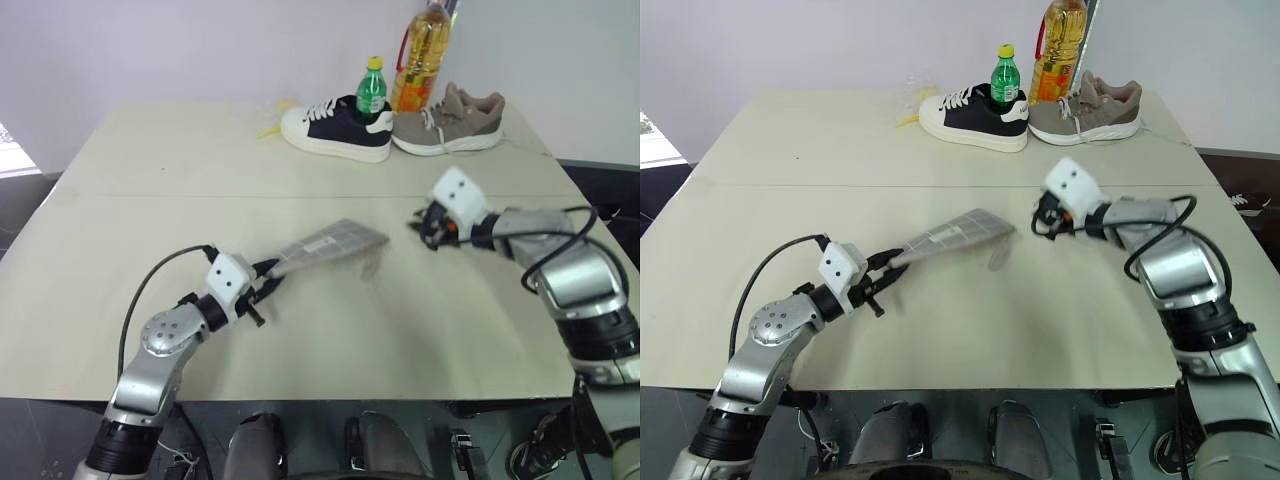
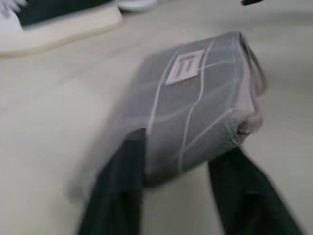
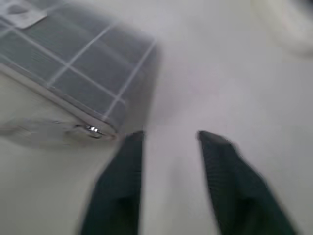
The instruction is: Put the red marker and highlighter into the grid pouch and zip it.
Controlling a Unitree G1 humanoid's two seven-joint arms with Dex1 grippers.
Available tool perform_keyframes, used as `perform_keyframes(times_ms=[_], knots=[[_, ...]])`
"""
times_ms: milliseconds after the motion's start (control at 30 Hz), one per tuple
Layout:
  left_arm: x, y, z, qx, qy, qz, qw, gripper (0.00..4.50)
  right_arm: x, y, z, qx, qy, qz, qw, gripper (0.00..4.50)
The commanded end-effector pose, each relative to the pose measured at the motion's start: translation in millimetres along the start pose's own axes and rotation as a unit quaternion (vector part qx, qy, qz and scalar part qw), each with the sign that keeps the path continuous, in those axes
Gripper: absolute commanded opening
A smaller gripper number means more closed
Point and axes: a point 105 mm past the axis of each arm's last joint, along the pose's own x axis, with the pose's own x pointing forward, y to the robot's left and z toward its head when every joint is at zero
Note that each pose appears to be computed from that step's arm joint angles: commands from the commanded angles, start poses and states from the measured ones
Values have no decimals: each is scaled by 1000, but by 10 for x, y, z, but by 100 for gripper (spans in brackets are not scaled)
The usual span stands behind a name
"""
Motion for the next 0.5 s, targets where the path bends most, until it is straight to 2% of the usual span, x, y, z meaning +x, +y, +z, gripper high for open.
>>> perform_keyframes(times_ms=[33,67,167,267,367,500], knots=[[-163,47,55,-11,4,12,1000,348,-143,-204,91,-17,-36,-38,998,338],[-274,95,12,-32,14,29,999,354,-164,-254,80,-17,-50,-53,997,390],[-546,225,-60,-67,30,79,994,354,-210,-331,70,-5,-98,-74,992,390],[-744,379,-114,-77,41,133,987,354,-228,-336,22,12,-117,-69,991,390],[-1126,736,-151,-85,31,249,964,354,-255,-392,-95,67,-142,-72,985,390],[-1284,828,-172,-88,31,283,955,354,-248,-395,-200,91,-147,-69,983,390]])
